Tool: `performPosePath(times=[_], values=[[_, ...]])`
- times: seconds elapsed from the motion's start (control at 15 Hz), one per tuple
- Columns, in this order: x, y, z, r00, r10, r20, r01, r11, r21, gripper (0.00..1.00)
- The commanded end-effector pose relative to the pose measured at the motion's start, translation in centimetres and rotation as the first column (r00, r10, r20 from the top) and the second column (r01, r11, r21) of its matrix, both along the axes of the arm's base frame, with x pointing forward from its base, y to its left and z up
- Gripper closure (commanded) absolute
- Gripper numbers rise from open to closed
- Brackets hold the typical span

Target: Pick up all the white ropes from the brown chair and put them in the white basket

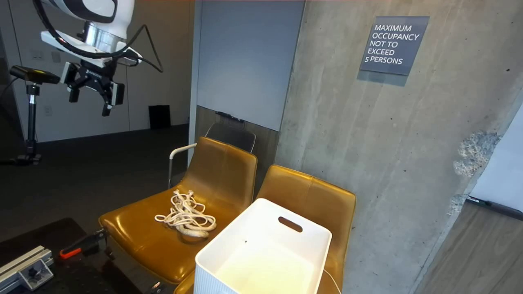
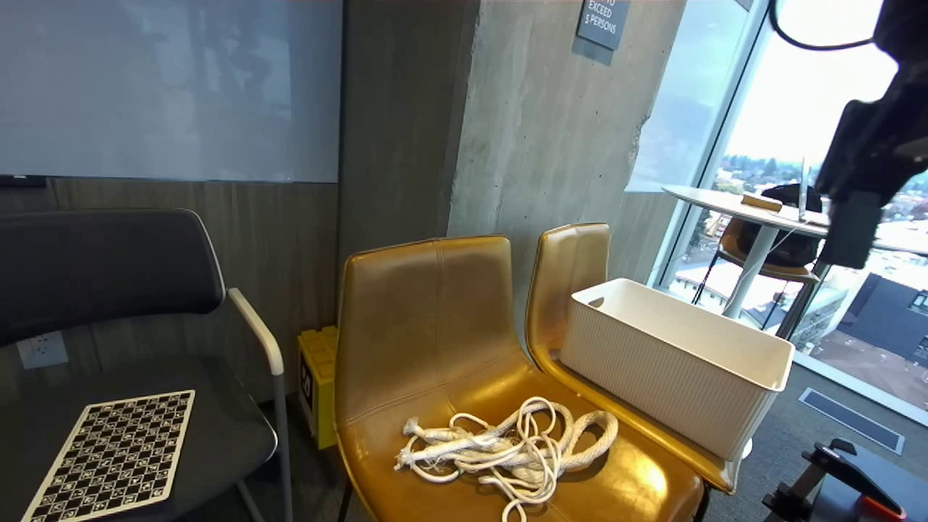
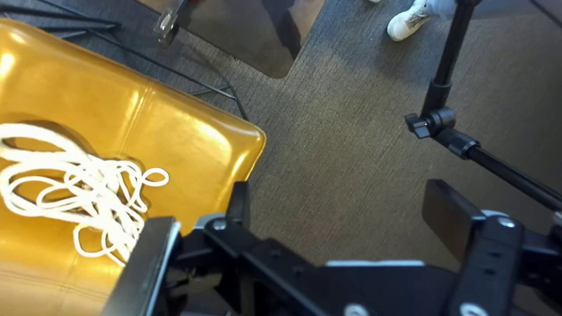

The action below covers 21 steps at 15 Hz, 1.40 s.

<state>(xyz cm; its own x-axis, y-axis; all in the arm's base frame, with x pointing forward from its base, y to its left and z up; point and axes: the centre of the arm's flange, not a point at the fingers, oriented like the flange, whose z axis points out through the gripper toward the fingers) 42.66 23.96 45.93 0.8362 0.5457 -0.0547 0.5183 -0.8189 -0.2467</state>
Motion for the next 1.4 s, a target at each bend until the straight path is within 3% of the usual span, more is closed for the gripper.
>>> performPosePath(times=[0.0, 0.47, 0.73, 1.0, 1.33], values=[[6.8, 2.8, -3.5, 0.989, 0.131, 0.072, -0.129, 0.991, -0.029, 0.0], [15.4, 3.6, -13.9, 0.912, 0.353, 0.208, -0.29, 0.914, -0.283, 0.0], [18.9, 1.8, -19.8, 0.88, 0.412, 0.235, -0.311, 0.875, -0.37, 0.0], [21.6, -0.6, -24.8, 0.888, 0.415, 0.199, -0.308, 0.857, -0.413, 0.0], [22.9, -3.6, -31.4, 0.905, 0.408, 0.123, -0.316, 0.837, -0.446, 0.0]])
